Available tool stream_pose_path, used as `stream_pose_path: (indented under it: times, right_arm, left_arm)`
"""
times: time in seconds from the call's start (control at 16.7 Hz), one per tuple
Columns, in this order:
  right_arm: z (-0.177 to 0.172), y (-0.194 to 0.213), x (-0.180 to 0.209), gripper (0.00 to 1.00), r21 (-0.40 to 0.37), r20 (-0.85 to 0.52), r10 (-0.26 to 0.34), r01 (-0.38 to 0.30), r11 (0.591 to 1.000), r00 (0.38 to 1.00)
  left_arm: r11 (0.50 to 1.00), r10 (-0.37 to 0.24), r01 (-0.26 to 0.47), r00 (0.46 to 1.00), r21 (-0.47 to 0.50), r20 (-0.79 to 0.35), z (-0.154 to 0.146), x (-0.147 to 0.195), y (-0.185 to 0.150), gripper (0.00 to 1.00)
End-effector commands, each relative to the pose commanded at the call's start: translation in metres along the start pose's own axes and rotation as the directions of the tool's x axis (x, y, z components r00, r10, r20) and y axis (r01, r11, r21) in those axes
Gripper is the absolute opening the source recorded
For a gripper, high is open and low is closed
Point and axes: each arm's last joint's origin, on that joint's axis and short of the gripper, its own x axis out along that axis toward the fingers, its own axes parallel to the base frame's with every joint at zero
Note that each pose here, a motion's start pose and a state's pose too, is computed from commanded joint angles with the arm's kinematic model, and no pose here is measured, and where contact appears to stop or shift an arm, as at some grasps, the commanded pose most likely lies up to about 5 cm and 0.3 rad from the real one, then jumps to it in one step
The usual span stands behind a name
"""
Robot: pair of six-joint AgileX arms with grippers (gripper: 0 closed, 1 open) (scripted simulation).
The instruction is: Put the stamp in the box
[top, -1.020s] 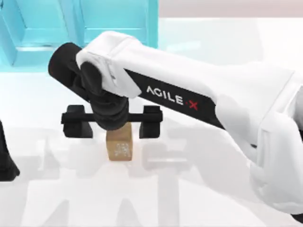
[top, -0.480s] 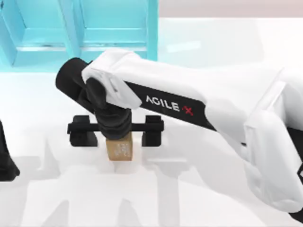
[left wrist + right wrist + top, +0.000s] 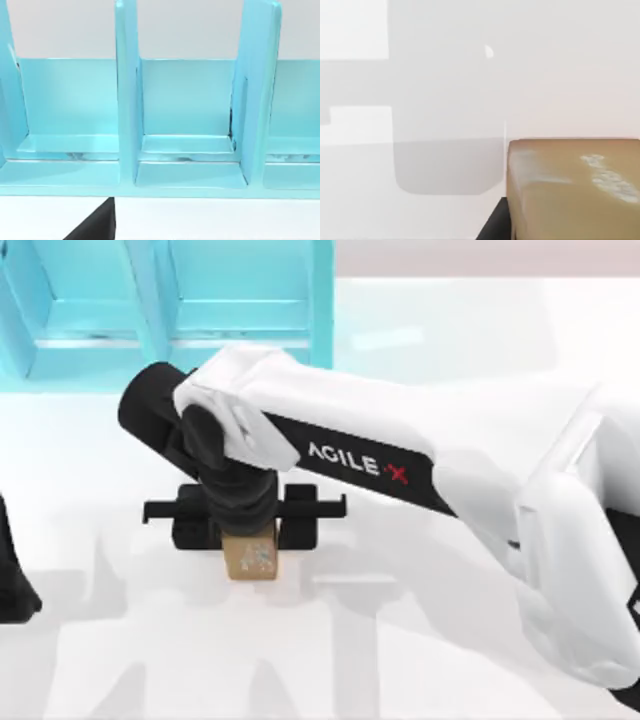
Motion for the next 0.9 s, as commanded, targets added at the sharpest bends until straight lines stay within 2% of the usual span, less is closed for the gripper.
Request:
stream_pose_path:
  times: [0.24, 0.9]
  right_arm:
    - [0.0, 0.0, 0.0, 0.02, 0.0, 0.0, 0.0, 0.0, 1.0, 1.0]
    - [-0.0016, 0.0018, -0.0015, 0.0, -0.005, -0.002, -0.004, 0.004, 1.0, 1.0]
  left_arm:
    - [1.0, 0.0, 0.0, 1.0, 0.0, 0.0, 0.0, 0.0, 0.0, 1.0]
    - [1.0, 0.0, 0.0, 1.0, 0.0, 0.0, 0.0, 0.0, 0.0, 1.0]
